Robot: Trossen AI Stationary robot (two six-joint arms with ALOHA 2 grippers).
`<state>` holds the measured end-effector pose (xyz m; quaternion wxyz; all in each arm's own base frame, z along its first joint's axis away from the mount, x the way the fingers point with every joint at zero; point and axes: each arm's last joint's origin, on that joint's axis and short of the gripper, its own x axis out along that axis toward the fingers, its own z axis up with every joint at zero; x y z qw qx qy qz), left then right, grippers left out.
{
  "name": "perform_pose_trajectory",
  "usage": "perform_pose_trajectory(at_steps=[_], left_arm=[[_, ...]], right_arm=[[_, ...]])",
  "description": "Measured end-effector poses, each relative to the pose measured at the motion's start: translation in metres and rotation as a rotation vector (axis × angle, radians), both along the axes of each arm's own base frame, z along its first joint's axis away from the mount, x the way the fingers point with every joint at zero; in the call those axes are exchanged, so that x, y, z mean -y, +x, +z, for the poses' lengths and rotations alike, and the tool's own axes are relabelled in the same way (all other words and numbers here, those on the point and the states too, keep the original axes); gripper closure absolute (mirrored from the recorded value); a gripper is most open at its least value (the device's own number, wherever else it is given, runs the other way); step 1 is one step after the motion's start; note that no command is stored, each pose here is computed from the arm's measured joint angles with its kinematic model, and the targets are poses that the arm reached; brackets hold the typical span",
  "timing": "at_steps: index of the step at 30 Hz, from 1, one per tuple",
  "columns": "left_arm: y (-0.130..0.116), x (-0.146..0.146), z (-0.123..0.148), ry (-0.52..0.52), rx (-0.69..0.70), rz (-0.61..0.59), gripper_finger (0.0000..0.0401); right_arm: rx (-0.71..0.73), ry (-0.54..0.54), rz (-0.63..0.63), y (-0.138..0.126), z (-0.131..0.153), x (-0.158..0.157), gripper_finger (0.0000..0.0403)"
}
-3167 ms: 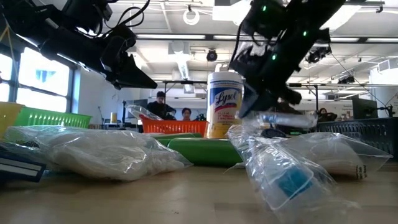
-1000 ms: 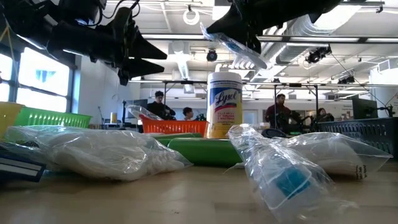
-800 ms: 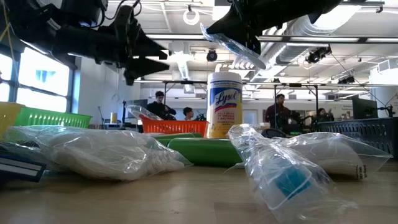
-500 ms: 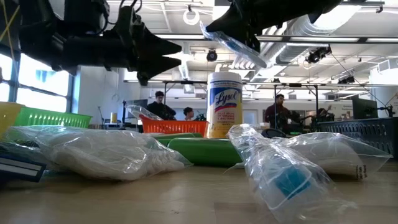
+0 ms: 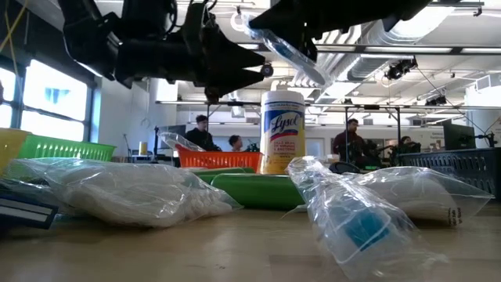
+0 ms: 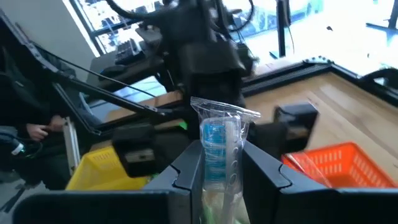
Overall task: Pick & Place Travel size toiletries
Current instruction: Put the blue toothbrush into the green bin
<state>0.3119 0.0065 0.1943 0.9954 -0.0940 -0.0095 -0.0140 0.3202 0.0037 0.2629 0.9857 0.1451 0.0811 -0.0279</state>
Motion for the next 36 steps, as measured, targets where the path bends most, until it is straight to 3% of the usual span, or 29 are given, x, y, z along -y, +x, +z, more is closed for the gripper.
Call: perform_pose_trajectory(at_steps=[12, 21, 36], left_arm=[[0.002, 0.002, 0.007, 0.006, 0.048, -0.071, 0.0190], [0.005, 0.002, 0.020, 0.011, 0.129, -0.069, 0.0190], [0.012, 0.002, 0.026, 0.014, 0.118, -0.068, 0.0197]], right_arm=[[0.046, -0.081, 0.031, 0.000, 0.005, -0.008, 0.0329], [0.070, -0.084, 0.031, 0.001, 0.007, -0.008, 0.0329], [0.068, -0.091, 0.031, 0.001, 0.007, -0.008, 0.0329]])
